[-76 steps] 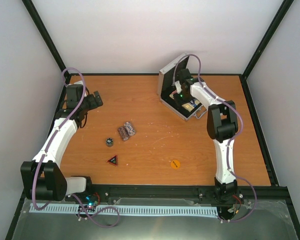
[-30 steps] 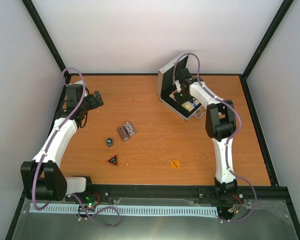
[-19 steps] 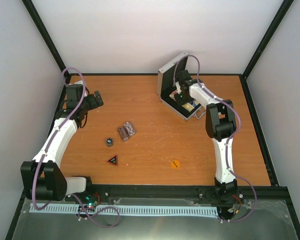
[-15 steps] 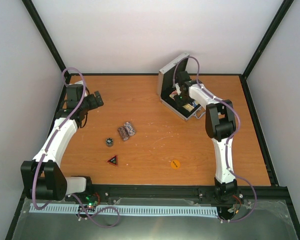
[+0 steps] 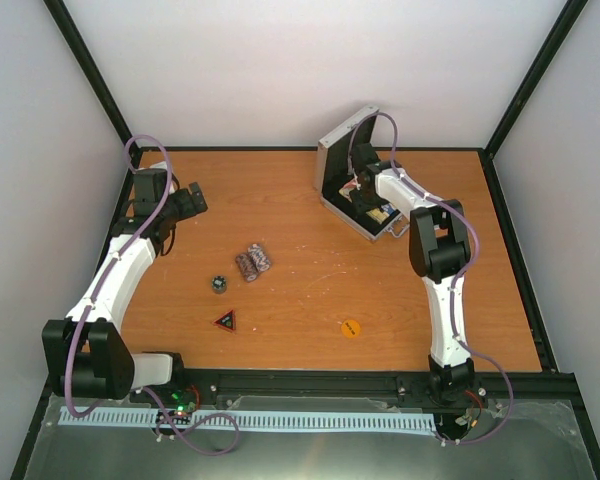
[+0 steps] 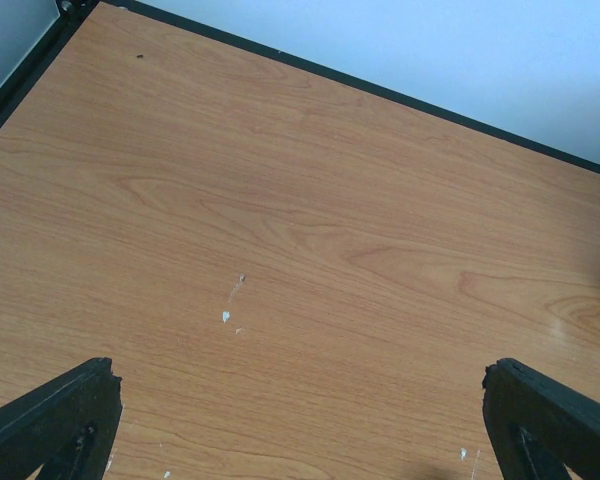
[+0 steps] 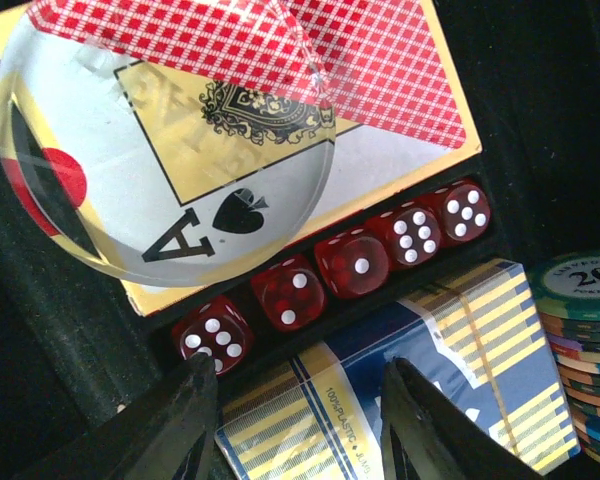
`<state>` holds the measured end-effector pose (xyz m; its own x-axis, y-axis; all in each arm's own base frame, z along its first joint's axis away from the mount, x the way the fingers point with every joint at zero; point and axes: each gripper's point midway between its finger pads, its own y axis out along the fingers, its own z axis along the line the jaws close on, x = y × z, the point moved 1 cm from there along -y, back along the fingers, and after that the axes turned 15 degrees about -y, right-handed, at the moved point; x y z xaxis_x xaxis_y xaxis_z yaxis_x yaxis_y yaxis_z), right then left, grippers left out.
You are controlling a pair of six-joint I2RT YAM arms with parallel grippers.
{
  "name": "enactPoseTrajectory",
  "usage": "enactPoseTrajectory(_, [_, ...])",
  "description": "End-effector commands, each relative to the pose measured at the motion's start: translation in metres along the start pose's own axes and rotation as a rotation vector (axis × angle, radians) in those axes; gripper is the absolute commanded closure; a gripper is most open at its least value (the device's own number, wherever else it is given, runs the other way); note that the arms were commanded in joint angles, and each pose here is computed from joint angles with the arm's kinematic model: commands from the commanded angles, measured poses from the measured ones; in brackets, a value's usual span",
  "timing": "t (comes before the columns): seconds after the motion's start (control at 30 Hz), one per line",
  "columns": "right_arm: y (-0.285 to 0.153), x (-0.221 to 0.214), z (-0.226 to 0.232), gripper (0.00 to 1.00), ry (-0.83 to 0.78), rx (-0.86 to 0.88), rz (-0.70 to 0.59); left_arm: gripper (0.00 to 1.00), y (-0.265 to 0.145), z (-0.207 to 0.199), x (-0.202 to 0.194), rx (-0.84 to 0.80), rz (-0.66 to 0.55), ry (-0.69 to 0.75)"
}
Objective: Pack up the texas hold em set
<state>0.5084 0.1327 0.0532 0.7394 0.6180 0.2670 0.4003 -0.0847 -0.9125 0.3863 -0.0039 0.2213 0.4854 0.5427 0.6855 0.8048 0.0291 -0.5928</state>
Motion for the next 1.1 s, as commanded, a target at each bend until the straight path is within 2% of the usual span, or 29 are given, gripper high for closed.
enactPoseTrajectory(0.0, [0.016,-0.013,-0.01,0.54,0.025,-0.082,0.067,0.0,0.0,-0.005,0.008,-0.011,-0.017,0.012])
enactPoseTrajectory(0.4, [0.025,-0.006,-0.001,0.53,0.121,-0.027,0.05,0.0,-0.002,-0.005,0.009,-0.008,-0.024,0.009])
enactPoseTrajectory(0.53, [0.026,-0.008,-0.007,0.53,0.18,-0.06,0.062,0.0,-0.002,-0.005,0.009,-0.007,-0.024,0.01])
enactPoseTrajectory(0.73, [0.023,-0.007,-0.012,0.52,0.189,-0.089,0.061,0.0,-0.002,-0.005,0.008,-0.008,-0.023,0.012])
enactPoseTrajectory(0.87, [0.016,0.003,-0.003,0.51,0.158,-0.015,0.009,0.0,-0.002,-0.005,0.009,-0.01,-0.024,0.012])
enactPoseTrajectory(1.07, [-0.017,0.028,0.007,0.48,0.119,0.088,-0.137,0.0,-0.003,-0.004,0.007,-0.013,-0.023,0.011])
